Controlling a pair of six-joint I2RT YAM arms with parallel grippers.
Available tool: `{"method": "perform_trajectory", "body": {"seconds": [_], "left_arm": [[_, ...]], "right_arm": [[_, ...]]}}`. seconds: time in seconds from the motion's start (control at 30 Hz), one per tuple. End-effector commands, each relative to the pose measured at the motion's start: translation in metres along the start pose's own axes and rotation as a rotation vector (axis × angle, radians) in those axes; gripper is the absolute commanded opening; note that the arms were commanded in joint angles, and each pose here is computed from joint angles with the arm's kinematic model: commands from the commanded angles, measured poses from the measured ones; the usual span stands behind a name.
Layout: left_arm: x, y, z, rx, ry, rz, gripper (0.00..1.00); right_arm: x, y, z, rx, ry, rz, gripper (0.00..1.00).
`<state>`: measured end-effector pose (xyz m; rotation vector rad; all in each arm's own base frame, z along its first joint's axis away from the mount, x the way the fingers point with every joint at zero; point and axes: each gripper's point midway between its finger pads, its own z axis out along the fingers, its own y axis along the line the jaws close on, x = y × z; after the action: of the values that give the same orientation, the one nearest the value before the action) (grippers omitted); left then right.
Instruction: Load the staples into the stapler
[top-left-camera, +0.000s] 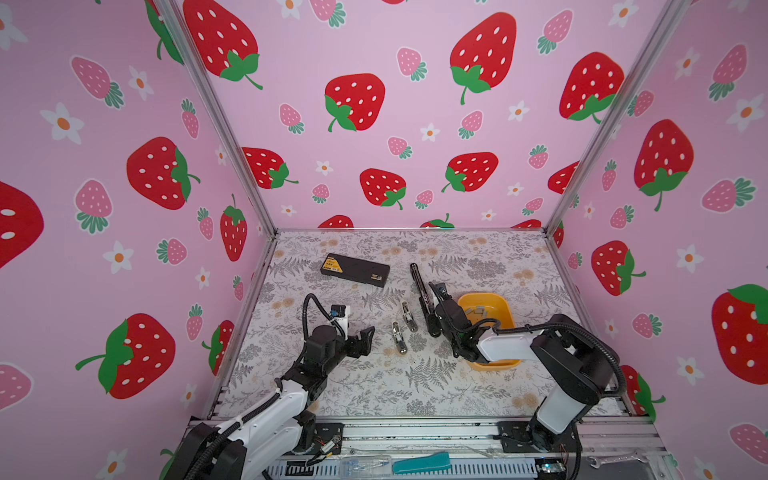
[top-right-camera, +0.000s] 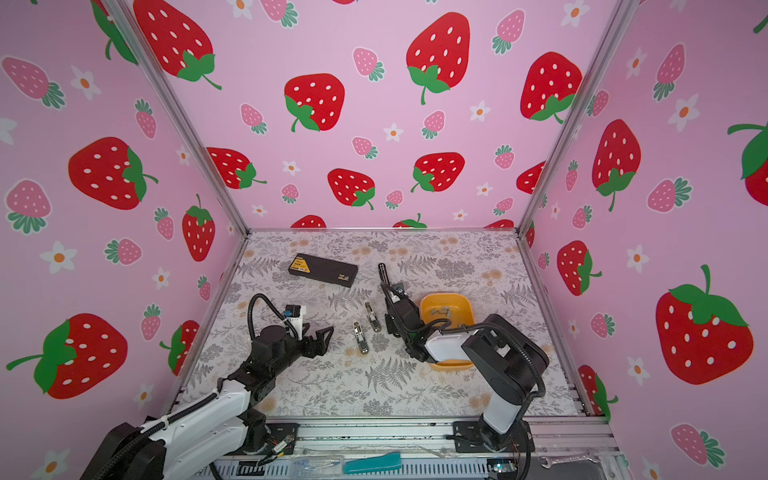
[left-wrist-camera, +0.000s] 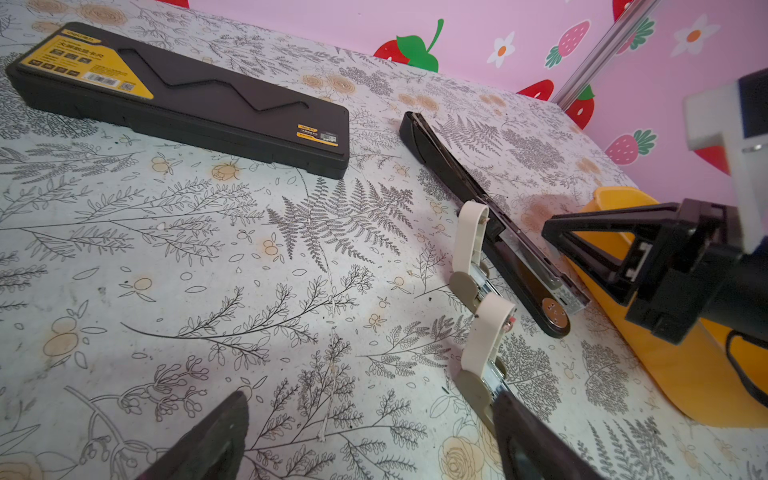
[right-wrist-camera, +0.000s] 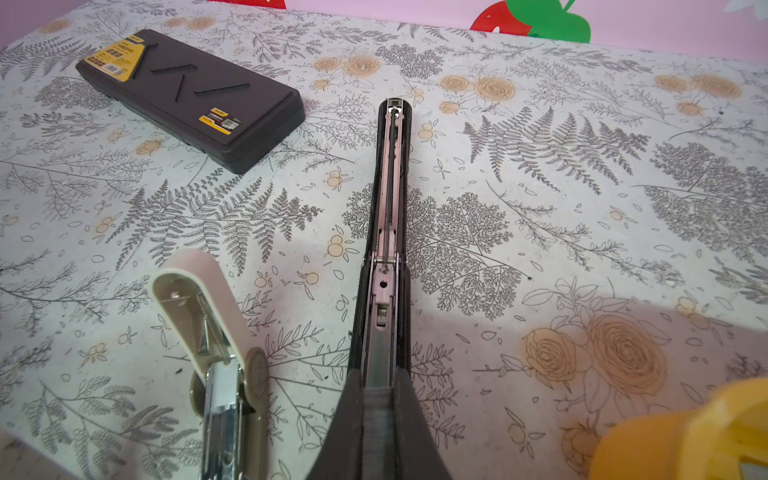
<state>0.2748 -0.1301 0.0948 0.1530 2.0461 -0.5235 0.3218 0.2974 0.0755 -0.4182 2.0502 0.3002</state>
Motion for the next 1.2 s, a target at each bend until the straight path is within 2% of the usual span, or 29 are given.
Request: {"method": "perform_trajectory", "body": {"seconds": [0.0, 1.17], "left_arm": [[-0.021, -0.006, 0.000, 0.009, -0.052, 0.014, 0.93], [-0.021, -0.006, 0.000, 0.007, -0.051, 0.013, 0.93]], "right_arm": [[-0.010, 0.000, 0.001, 0.024, -0.026, -0.017, 0.03], [-0.001, 0.006, 0.013, 0.011, 0.000, -0.025, 0.02]]}}
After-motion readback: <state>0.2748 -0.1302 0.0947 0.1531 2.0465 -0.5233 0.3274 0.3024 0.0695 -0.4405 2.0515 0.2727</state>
